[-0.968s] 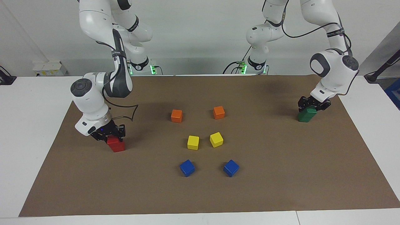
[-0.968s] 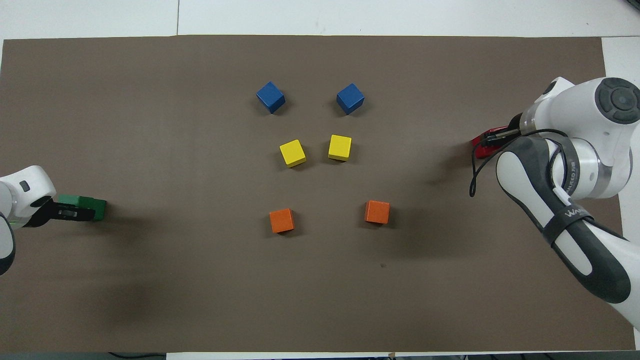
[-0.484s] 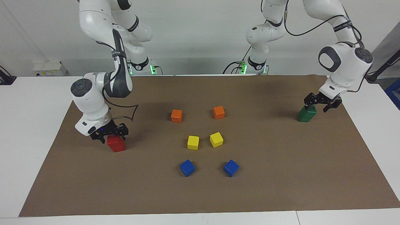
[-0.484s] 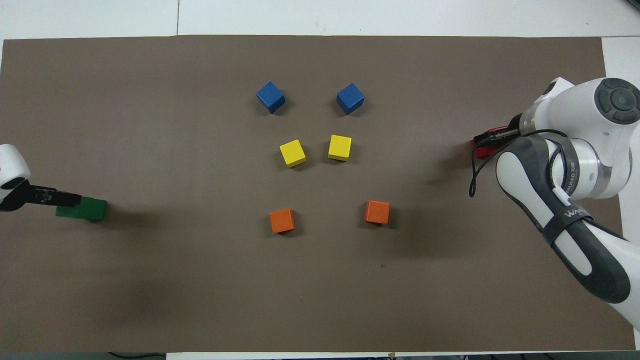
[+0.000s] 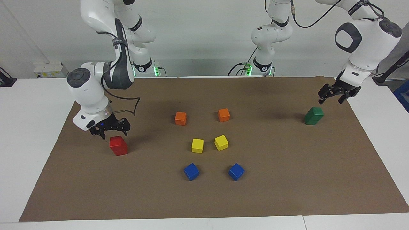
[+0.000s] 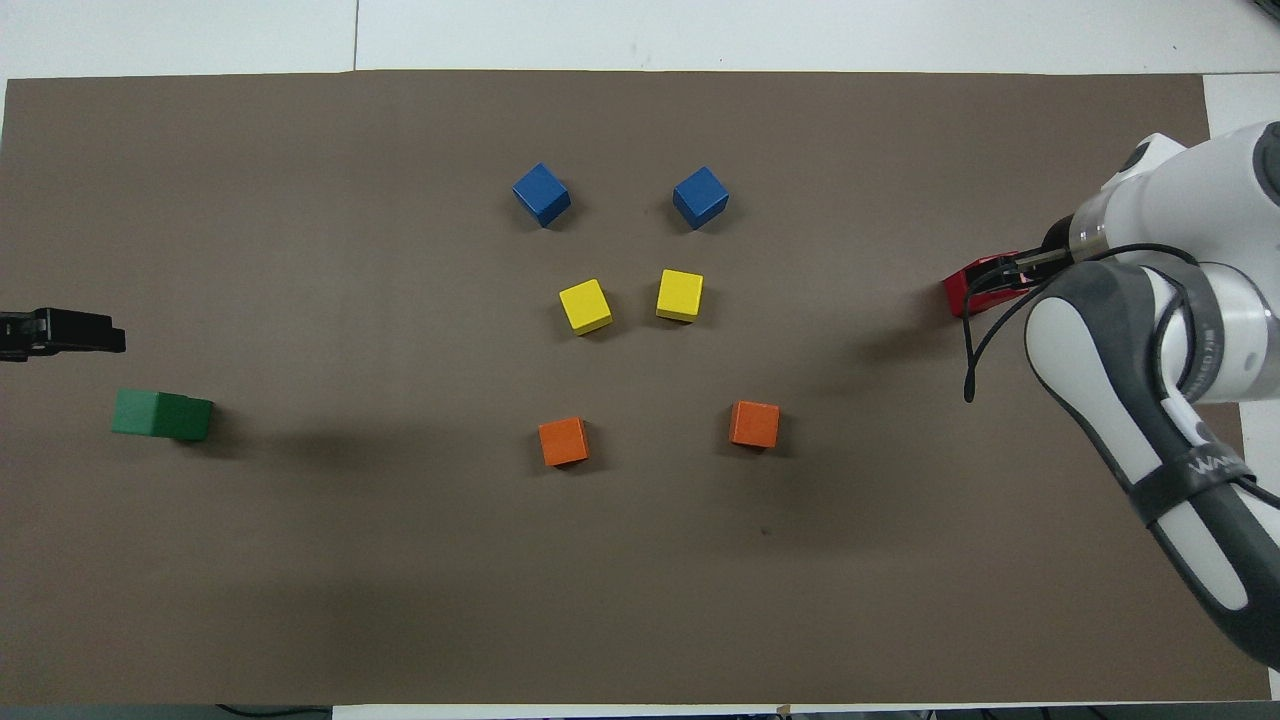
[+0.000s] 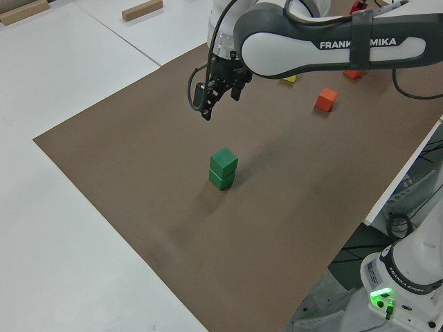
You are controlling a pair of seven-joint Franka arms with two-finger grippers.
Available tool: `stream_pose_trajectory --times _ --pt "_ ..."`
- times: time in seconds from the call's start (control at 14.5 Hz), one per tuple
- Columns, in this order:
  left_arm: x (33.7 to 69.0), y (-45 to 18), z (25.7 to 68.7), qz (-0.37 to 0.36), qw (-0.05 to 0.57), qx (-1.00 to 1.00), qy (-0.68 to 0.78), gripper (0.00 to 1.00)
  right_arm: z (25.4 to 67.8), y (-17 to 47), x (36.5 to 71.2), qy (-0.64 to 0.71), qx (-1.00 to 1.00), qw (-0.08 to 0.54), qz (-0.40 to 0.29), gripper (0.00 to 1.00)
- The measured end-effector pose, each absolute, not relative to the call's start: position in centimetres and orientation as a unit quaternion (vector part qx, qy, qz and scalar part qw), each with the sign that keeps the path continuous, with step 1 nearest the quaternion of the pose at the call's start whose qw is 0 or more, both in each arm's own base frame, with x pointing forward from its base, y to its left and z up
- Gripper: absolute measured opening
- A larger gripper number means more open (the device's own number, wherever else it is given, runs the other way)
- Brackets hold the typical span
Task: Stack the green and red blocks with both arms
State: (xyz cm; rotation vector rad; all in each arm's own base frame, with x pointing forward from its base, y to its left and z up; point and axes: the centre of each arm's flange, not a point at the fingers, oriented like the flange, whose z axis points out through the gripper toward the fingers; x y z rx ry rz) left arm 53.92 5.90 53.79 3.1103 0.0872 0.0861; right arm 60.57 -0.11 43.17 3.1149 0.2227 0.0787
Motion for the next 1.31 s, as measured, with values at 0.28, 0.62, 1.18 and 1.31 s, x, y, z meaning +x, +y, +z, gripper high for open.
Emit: stream_pose_trajectory --times 0.28,0.62,1.18,1.31 --pt "53.3 4.0 58.8 0.002 0.017 0.998 0.061 1.0 51.5 0.7 56.5 0.072 0.997 0.004 0.015 1.0" --pt "51.2 3.3 62.8 -0.06 0.019 0.997 0.054 1.0 59.2 0.9 51.4 0.071 0.997 0.006 -0.004 1.0" --pt "52.0 1.4 61.9 -0.075 0.018 0.997 0.023 1.0 59.7 0.4 53.9 0.068 0.998 0.002 -0.02 1.0" --pt "52.0 1.3 62.0 -0.074 0.019 0.997 0.01 1.0 59.5 0.4 54.2 0.068 0.997 0.002 -0.022 1.0"
